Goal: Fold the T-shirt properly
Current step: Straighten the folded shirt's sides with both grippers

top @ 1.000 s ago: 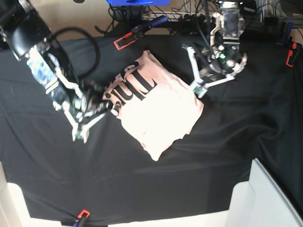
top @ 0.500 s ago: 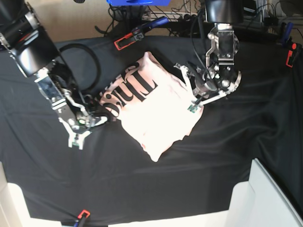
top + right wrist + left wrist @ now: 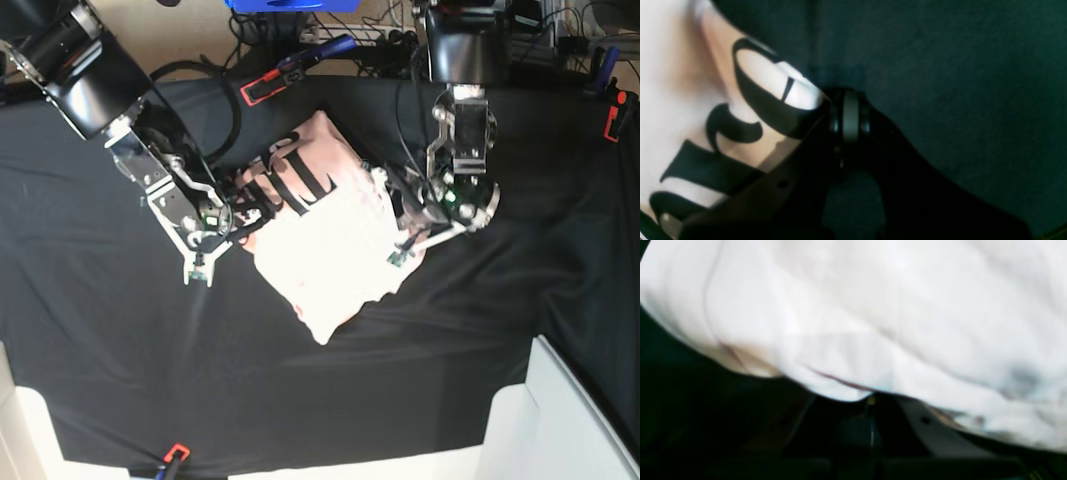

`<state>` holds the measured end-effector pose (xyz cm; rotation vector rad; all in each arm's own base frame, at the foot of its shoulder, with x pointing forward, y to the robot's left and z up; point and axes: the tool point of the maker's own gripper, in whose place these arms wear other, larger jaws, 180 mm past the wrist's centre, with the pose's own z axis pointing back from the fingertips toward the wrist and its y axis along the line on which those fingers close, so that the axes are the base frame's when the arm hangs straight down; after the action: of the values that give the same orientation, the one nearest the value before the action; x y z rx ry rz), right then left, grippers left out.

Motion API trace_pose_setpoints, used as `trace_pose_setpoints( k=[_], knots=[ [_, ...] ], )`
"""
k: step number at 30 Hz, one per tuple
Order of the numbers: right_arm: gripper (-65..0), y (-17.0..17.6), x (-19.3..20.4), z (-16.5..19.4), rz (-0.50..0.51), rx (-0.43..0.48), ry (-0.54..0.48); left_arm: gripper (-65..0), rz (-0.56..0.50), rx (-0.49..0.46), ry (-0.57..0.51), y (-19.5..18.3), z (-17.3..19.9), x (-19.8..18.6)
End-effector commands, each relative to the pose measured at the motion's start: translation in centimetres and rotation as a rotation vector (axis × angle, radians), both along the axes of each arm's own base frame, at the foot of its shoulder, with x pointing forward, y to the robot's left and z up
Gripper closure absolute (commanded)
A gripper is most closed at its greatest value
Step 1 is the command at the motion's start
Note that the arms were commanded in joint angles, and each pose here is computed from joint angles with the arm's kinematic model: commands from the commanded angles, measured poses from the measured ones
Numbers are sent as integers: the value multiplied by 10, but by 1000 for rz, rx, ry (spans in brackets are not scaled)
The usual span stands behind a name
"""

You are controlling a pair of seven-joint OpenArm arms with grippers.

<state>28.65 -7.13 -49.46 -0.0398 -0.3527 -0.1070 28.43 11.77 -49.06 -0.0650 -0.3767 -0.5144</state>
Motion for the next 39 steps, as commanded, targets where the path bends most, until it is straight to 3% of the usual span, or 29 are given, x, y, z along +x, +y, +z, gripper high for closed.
trace_pose_setpoints(
  k=[1,6,12,23,32,39],
  knots=[
    [0,7,-1,2,0,28,17,0,3,-6,-43,2,8,19],
    [0,14,-11,0,7,44,31,0,6,-4,12,10,-5,28],
    [0,31,-26,4,26,93,30,0,6,-30,-66,7,8,54],
    [0,83,-56,20,48,227,93,0,-5,-94,-93,-9,17,99],
    [0,82,-54,21,47,225,86,0,-10,-121,-129,-22,33,120],
    [0,66,-51,18,37,195,82,0,-7,-125,-112,-25,26,110]
  ],
)
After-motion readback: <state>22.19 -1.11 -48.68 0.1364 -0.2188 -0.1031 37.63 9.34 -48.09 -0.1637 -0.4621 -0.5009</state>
